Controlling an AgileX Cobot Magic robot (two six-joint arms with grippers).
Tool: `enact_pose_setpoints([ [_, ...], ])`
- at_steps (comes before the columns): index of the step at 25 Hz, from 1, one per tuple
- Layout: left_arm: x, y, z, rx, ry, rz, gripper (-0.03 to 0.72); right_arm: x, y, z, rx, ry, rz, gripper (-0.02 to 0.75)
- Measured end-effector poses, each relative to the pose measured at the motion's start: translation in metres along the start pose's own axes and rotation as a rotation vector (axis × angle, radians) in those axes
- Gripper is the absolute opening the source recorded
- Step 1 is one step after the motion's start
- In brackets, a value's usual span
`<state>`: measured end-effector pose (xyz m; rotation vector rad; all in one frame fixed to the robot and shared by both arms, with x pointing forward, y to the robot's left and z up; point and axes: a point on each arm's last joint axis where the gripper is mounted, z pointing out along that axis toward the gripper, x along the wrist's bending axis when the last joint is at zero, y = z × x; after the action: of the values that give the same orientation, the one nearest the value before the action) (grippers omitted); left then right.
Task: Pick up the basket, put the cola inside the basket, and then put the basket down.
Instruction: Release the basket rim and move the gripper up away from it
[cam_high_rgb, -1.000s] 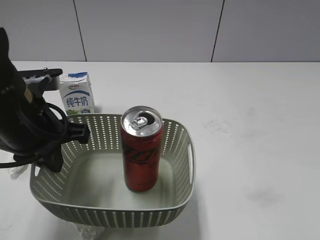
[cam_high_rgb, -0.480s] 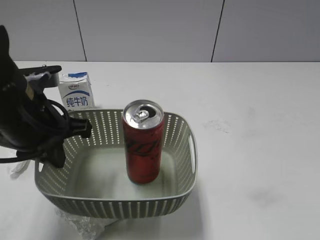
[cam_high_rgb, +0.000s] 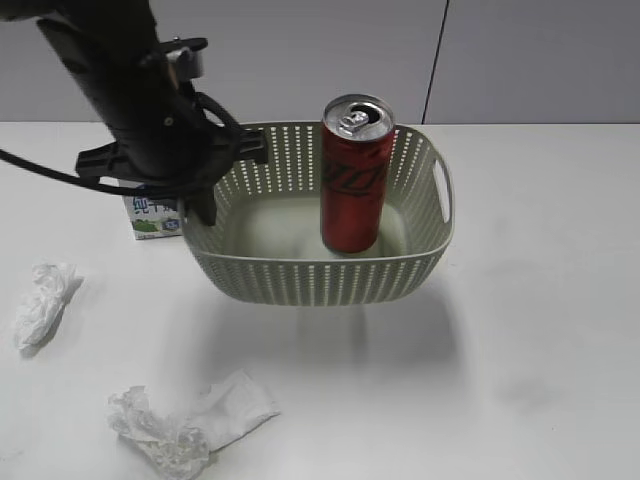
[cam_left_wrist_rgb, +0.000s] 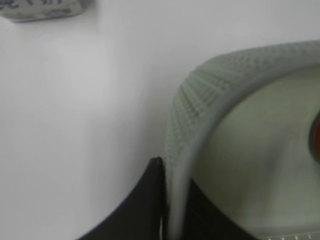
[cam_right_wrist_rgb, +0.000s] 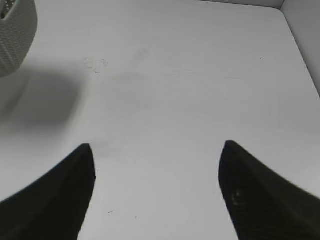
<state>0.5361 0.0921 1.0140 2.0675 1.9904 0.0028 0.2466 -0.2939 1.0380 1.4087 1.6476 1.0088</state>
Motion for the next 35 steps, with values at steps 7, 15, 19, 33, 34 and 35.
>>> enact_pose_setpoints([
  [7, -0.020, 0.035, 0.044, 0.026, 0.015, -0.003, -0.004, 0.000, 0.000, 0.000, 0.000, 0.000, 0.000, 0.584],
  [15, -0.020, 0.040, 0.090, 0.074, 0.048, -0.007, -0.004, 0.000, 0.000, 0.000, 0.000, 0.000, 0.000, 0.584],
  [19, -0.020, 0.040, 0.094, 0.078, 0.047, -0.010, -0.004, 0.000, 0.000, 0.000, 0.000, -0.001, 0.001, 0.584],
  [33, -0.020, 0.039, 0.088, 0.126, 0.063, 0.127, 0.508, 0.000, 0.000, 0.000, 0.000, -0.001, 0.001, 0.584],
  [34, -0.021, 0.040, 0.085, 0.134, 0.064, 0.144, 0.555, 0.000, 0.000, 0.000, 0.000, -0.001, 0.001, 0.584],
  [35, -0.022, 0.042, 0.081, 0.140, 0.066, 0.161, 0.582, 0.000, 0.000, 0.000, 0.000, -0.001, 0.001, 0.584],
])
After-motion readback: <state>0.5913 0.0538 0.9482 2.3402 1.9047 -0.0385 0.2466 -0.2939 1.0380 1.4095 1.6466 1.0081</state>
